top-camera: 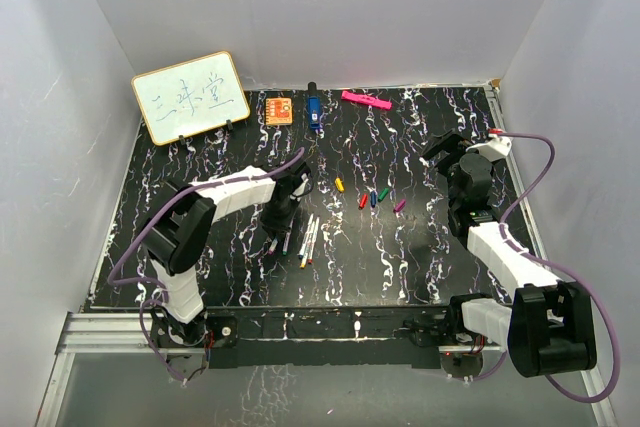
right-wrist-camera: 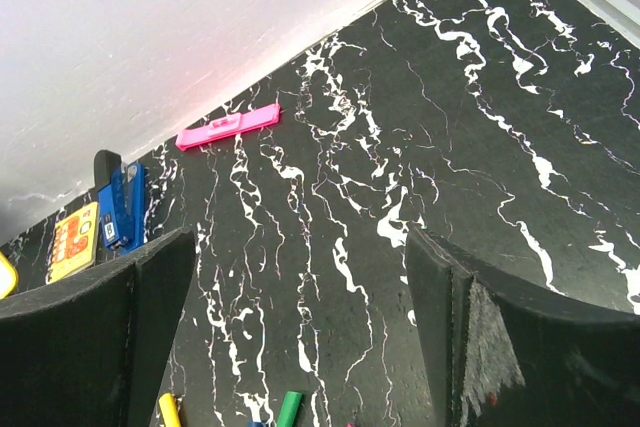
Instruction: Insert the pens into the pen caps
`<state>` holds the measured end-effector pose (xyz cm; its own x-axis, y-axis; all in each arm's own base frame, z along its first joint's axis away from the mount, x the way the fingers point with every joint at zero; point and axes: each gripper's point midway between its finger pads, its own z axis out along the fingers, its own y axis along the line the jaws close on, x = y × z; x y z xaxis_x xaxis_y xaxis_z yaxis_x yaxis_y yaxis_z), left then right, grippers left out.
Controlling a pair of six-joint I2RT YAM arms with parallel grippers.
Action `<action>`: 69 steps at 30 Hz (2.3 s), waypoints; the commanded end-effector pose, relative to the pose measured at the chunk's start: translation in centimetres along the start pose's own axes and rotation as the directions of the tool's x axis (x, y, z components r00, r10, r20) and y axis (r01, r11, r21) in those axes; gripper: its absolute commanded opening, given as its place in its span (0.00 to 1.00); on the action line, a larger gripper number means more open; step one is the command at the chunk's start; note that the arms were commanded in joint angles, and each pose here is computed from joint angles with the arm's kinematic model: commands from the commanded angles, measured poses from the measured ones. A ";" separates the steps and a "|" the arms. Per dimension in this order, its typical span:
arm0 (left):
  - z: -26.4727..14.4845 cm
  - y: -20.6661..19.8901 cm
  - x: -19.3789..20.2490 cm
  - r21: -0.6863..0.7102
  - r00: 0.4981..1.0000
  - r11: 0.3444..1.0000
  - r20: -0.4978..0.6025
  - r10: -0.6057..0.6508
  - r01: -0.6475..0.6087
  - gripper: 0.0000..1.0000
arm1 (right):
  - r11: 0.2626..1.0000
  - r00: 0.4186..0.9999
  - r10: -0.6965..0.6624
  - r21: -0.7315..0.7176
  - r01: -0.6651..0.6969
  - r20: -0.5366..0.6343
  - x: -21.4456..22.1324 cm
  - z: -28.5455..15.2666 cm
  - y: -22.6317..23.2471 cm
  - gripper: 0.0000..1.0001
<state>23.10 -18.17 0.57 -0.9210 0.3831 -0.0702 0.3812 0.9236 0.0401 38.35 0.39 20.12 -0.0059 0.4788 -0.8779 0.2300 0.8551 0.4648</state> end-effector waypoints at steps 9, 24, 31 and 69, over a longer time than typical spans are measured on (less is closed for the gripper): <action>4.5 1.8 1.7 -0.101 0.998 0.994 -0.047 0.028 -0.033 0.00 | 0.999 0.995 -0.032 0.013 0.033 -0.090 1.2 0.9 0.2 0.54; 1.0 1.8 -0.3 -0.079 0.996 0.996 0.070 0.050 -0.044 0.00 | 0.961 0.930 -0.132 0.186 0.205 -0.343 8.9 -1.1 0.3 0.50; -3.7 2.4 -2.6 -0.083 0.975 0.996 0.222 0.024 -0.005 0.00 | 0.939 0.888 -0.141 0.226 0.260 -0.437 12.3 -2.7 -0.5 0.40; -12.6 0.4 -5.6 0.144 0.759 0.989 0.647 -0.076 -0.023 0.00 | 0.884 0.798 -0.140 0.290 0.367 -0.586 18.1 -4.4 -0.9 0.41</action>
<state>27.32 -19.44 12.35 -0.7068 0.2560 -0.6595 0.3927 0.9174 -0.0648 32.16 8.61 3.05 -0.6547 0.3548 -0.6674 0.4635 0.8859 0.0162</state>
